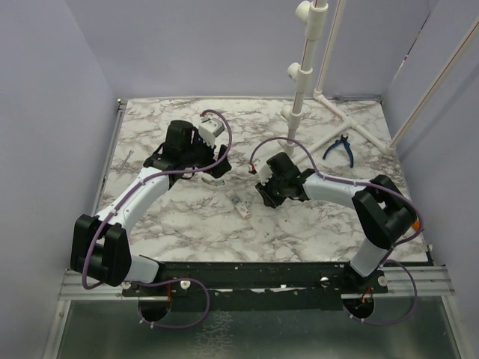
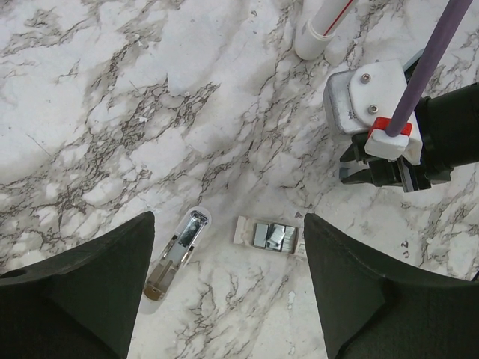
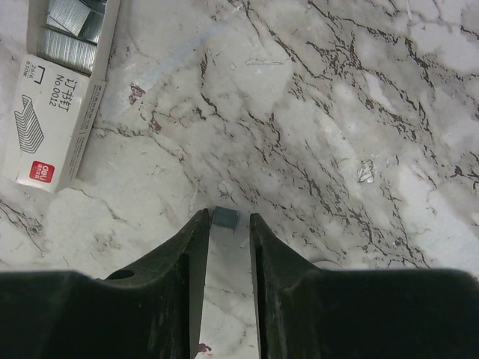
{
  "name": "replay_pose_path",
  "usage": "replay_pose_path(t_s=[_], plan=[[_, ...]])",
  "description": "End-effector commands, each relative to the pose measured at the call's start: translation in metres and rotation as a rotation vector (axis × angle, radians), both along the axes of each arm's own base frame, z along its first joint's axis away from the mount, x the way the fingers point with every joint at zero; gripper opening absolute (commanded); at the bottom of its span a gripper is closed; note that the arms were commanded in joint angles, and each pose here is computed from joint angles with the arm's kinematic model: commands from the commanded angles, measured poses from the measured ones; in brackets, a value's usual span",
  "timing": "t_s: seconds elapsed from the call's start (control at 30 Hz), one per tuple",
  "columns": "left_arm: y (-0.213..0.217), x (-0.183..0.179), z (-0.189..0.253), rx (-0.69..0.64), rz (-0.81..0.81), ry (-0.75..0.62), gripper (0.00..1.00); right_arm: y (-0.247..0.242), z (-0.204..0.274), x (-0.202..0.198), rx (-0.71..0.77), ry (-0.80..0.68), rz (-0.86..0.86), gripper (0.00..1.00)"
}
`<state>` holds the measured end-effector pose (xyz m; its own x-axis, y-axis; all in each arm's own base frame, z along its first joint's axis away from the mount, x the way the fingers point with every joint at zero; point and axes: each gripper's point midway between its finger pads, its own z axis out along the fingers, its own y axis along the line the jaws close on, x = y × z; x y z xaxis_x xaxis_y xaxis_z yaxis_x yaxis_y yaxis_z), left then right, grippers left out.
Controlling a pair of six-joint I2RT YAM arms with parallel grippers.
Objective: Load the staples into the stapler
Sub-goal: Pick up the staple from the center of the board.
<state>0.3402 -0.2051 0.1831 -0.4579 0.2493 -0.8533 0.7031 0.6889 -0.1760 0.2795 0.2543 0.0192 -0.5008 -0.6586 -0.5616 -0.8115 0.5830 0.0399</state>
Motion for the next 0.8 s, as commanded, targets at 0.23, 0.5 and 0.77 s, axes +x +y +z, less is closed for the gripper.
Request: replay_pose_path(t_s=[0.23, 0.5, 0.77], plan=[[0.006, -0.003, 0.005, 0.018, 0.01, -0.028, 0.82, -0.01, -0.009, -0.01, -0.068, 0.001, 0.079, 0.27], [0.004, -0.003, 0.012, 0.006, 0.004, -0.039, 0.82, -0.007, -0.003, -0.007, -0.078, -0.025, 0.171, 0.11], [0.006, -0.006, 0.014, 0.01, 0.005, -0.052, 0.83, -0.004, -0.002, -0.015, -0.053, -0.036, 0.304, 0.15]])
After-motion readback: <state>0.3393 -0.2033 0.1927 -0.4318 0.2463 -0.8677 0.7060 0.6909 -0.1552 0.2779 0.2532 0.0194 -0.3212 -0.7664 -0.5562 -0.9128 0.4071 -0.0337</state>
